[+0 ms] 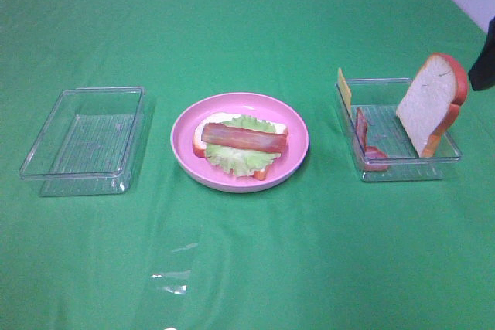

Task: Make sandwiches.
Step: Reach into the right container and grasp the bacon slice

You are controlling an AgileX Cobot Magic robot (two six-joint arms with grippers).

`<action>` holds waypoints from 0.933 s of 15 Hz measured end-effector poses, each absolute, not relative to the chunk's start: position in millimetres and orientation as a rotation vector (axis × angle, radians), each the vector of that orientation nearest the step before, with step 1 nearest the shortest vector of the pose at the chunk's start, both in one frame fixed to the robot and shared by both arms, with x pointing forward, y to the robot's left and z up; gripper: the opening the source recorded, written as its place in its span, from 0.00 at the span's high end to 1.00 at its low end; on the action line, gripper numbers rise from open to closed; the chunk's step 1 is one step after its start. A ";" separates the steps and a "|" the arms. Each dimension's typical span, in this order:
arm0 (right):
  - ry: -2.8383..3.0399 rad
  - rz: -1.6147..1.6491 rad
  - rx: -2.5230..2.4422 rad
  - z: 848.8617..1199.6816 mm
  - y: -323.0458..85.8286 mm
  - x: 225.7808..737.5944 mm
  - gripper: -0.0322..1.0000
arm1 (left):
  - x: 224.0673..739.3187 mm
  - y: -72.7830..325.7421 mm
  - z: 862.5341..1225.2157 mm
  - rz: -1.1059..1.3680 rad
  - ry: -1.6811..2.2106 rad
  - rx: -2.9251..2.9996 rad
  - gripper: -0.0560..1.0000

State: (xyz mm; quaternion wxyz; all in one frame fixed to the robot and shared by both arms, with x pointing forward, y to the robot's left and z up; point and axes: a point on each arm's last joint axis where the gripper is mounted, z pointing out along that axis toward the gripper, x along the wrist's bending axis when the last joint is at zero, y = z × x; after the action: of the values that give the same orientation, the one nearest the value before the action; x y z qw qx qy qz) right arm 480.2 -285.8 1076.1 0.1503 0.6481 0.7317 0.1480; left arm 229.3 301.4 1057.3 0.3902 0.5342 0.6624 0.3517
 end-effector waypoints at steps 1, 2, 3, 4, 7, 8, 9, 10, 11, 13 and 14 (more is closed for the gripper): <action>2.127 0.391 1.880 1082.2 -284.8 497.8 0.03 | 229.3 301.4 1057.3 0.894 1.683 1.358 0.01; 2.141 0.371 1.892 1088.8 -284.1 512.2 0.03 | 229.3 301.4 1057.3 0.894 1.683 1.358 0.01; 2.151 0.356 1.901 1090.4 -283.7 518.8 0.03 | 229.3 301.4 1057.3 0.894 1.683 1.358 0.01; 2.170 0.327 1.918 1090.3 -283.2 528.7 0.03 | 229.3 301.4 1057.3 0.894 1.683 1.358 0.01; 2.222 0.262 1.934 1086.0 -278.3 547.6 0.03 | 229.3 301.4 1057.3 0.894 1.683 1.358 0.01; 2.279 0.223 1.886 1080.0 -263.5 550.3 0.03 | 229.3 301.4 1057.3 0.894 1.683 1.358 0.01; 2.317 0.207 1.847 1075.9 -246.8 550.6 0.03 | 229.3 301.4 1057.3 0.894 1.683 1.358 0.01; 2.349 0.192 1.822 1070.4 -229.3 551.2 0.03 | 229.3 301.4 1057.3 0.894 1.683 1.358 0.01; 2.371 0.184 1.812 1065.3 -214.6 553.2 0.03 | 229.3 301.4 1057.3 0.894 1.683 1.358 0.01; 2.397 0.156 1.820 1051.9 -190.2 560.5 0.03 | 229.3 301.4 1057.3 0.894 1.683 1.358 0.01; 2.397 0.144 1.835 1045.9 -183.5 566.8 0.03 | 229.3 301.4 1057.3 0.894 1.683 1.358 0.01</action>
State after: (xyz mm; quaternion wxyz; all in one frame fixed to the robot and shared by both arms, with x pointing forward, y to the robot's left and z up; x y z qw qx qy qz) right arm 566.8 -183.5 1045.9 0.0597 0.6059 0.7918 0.0475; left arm 229.3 301.4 1057.3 0.3902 0.5342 0.6624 0.3517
